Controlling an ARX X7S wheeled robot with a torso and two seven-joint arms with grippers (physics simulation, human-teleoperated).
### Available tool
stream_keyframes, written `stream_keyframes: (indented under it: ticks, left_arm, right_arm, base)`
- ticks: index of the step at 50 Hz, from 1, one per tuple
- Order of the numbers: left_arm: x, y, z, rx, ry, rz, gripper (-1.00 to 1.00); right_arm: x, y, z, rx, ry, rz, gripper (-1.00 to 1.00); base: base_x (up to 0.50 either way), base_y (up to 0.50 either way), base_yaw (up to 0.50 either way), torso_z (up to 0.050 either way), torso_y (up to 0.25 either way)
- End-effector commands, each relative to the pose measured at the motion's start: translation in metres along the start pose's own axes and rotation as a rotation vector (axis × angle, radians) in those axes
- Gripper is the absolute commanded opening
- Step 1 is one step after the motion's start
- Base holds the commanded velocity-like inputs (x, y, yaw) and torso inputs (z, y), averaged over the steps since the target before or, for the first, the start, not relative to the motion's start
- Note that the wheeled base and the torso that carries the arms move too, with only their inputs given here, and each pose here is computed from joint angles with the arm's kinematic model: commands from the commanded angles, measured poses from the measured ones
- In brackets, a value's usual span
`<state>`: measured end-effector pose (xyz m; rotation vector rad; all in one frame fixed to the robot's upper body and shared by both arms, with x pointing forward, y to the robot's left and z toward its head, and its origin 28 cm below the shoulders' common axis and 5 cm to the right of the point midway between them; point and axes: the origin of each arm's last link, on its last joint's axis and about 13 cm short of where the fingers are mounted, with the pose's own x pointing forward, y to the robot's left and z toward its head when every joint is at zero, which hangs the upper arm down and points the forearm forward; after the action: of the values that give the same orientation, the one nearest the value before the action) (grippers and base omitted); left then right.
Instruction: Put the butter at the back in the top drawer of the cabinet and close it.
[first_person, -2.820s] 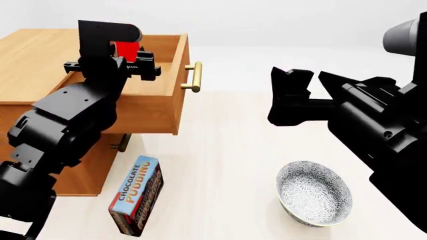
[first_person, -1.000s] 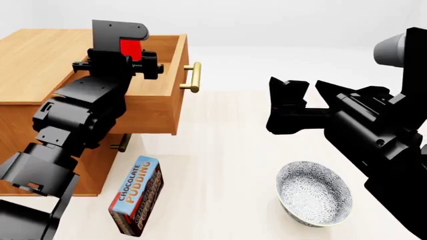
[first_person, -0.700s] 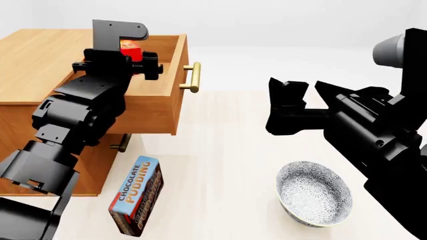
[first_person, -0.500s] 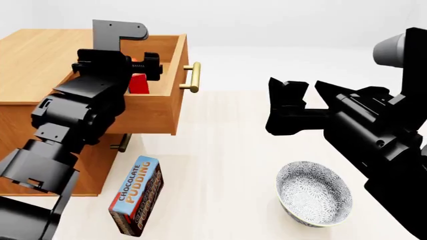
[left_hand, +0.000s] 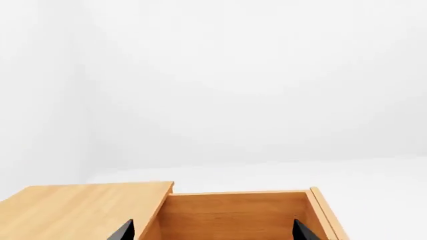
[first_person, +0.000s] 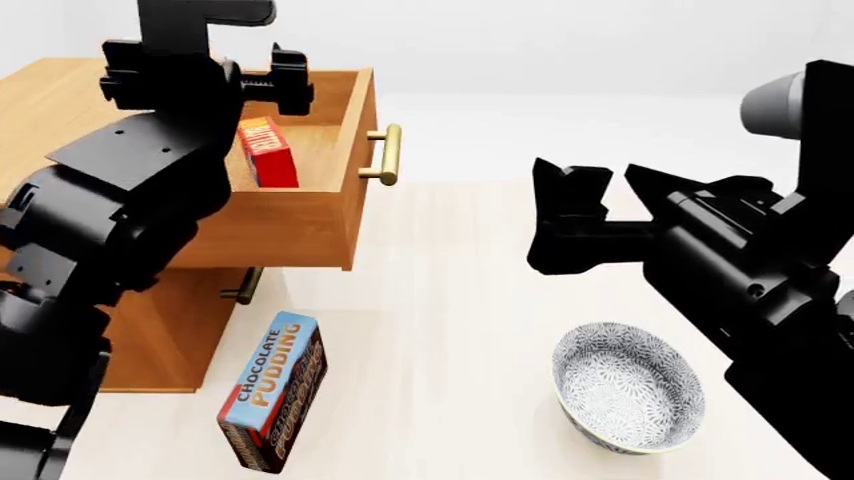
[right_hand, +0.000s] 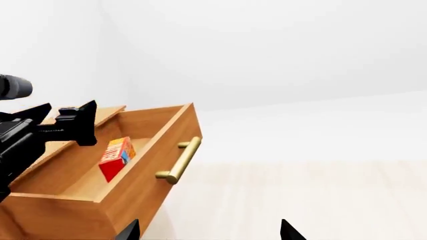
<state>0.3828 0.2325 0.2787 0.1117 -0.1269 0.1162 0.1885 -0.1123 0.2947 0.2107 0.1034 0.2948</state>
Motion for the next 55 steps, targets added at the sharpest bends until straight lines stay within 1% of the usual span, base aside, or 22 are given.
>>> stream_keyframes:
  ticks: [1, 6, 8, 12, 16, 20, 23, 30, 37, 45, 55]
  left_arm:
    - [-0.022, -0.002, 0.027, 0.002, -0.107, -0.016, 1.00]
    - [-0.035, -0.011, 0.030, 0.009, -0.116, -0.060, 1.00]
    - [-0.039, -0.014, 0.031, 0.007, -0.119, -0.085, 1.00]
    - [-0.055, -0.023, 0.037, 0.018, -0.135, -0.148, 1.00]
    - [-0.065, -0.030, 0.041, 0.026, -0.149, -0.187, 1.00]
    - [-0.073, -0.036, 0.043, 0.020, -0.147, -0.222, 1.00]
    - [-0.079, -0.041, 0.044, 0.013, -0.149, -0.252, 1.00]
    - [-0.089, -0.055, 0.048, 0.000, -0.167, -0.311, 1.00]
    - [-0.101, -0.073, 0.055, -0.051, -0.204, -0.416, 1.00]
    - [-0.118, -0.106, 0.055, -0.073, -0.232, -0.512, 1.00]
    - [-0.136, -0.150, 0.031, -0.083, -0.212, -0.592, 1.00]
  right_arm:
    - [0.001, 0.000, -0.001, 0.002, -0.001, 0.004, 1.00]
    - [-0.001, -0.001, 0.001, -0.006, -0.012, -0.011, 1.00]
    - [-0.001, -0.002, 0.001, -0.024, -0.028, -0.033, 1.00]
    - [-0.002, -0.006, 0.000, -0.082, -0.110, -0.127, 1.00]
    - [-0.003, -0.009, -0.002, -0.130, -0.189, -0.218, 1.00]
    - [-0.006, -0.013, -0.003, -0.156, -0.254, -0.298, 1.00]
    - [-0.009, -0.015, -0.001, -0.177, -0.292, -0.336, 1.00]
    - [-0.014, -0.016, 0.001, -0.184, -0.311, -0.344, 1.00]
    - [-0.017, -0.016, 0.002, -0.192, -0.309, -0.339, 1.00]
    - [-0.020, -0.017, 0.002, -0.202, -0.307, -0.333, 1.00]
    - [-0.024, -0.021, -0.001, -0.211, -0.306, -0.334, 1.00]
  base:
    - [0.00, 0.00, 0.00, 0.000, 0.000]
    - [0.00, 0.00, 0.00, 0.000, 0.000]
    - [0.00, 0.00, 0.00, 0.000, 0.000]
    - [0.00, 0.00, 0.00, 0.000, 0.000]
    - [0.00, 0.00, 0.00, 0.000, 0.000]
    - [0.00, 0.00, 0.00, 0.000, 0.000]
    - [0.00, 0.00, 0.00, 0.000, 0.000]
    - [0.00, 0.00, 0.00, 0.000, 0.000]
    - [0.00, 0.00, 0.00, 0.000, 0.000]
    - [0.00, 0.00, 0.00, 0.000, 0.000]
    - [0.00, 0.00, 0.00, 0.000, 0.000]
